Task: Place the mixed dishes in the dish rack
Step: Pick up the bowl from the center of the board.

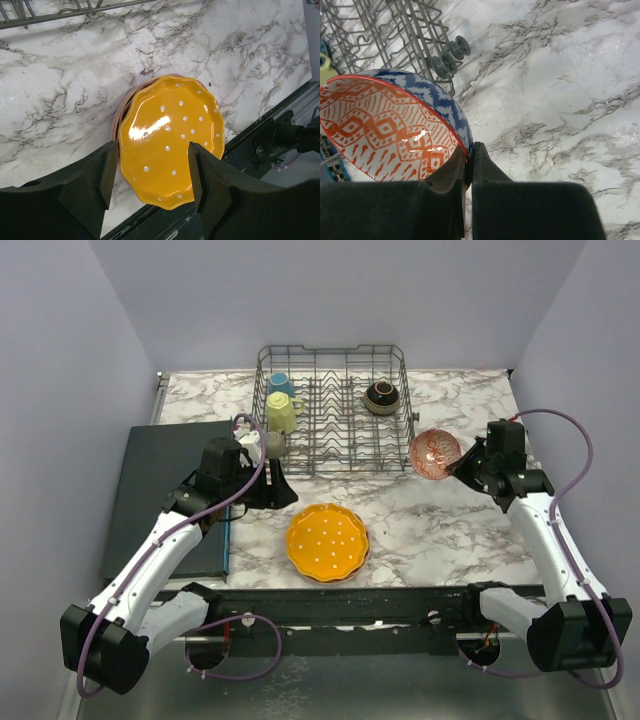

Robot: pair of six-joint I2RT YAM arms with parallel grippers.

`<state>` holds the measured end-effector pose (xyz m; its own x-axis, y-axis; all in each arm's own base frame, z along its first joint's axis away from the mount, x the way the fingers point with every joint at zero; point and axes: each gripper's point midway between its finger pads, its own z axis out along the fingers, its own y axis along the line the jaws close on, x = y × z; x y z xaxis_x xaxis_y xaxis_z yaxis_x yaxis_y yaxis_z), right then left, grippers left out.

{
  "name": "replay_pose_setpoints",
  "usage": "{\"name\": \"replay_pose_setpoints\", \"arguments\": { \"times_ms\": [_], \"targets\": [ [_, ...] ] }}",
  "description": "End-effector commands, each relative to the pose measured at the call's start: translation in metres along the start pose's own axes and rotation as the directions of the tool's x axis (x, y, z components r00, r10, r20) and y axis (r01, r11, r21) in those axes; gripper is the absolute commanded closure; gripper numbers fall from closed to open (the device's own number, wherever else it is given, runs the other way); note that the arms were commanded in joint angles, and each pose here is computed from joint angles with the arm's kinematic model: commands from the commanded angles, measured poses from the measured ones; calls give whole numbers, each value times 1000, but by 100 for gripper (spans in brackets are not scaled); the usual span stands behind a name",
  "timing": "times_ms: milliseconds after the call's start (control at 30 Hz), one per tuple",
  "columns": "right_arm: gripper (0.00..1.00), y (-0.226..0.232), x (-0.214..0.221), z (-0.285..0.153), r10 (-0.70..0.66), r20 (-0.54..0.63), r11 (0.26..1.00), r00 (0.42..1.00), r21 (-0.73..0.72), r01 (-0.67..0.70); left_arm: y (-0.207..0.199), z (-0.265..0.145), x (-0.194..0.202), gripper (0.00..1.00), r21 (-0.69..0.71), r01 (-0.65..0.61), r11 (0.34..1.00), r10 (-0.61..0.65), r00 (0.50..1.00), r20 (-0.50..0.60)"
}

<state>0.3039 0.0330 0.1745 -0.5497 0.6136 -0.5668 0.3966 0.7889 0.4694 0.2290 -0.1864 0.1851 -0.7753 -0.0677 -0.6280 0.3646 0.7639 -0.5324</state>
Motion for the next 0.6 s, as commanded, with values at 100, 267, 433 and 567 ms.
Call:
{"name": "replay_pose_setpoints", "arguments": {
  "times_ms": [100,267,433,567],
  "targets": [
    [100,34,6,3,-102,11,994,995,32,101,-11,0,-5,36,52,-17,999,16,1000,14],
    [100,63,20,4,-191,2,981,982,35,191,-19,-1,-10,36,83,-8,997,7,1000,15],
    [99,93,43,5,-300,-25,953,954,46,301,-32,-8,-20,35,125,-6,992,2,1000,30],
    [100,117,66,6,-384,-44,921,922,48,386,-41,-12,-26,35,148,8,989,-14,999,38]
  ]
}}
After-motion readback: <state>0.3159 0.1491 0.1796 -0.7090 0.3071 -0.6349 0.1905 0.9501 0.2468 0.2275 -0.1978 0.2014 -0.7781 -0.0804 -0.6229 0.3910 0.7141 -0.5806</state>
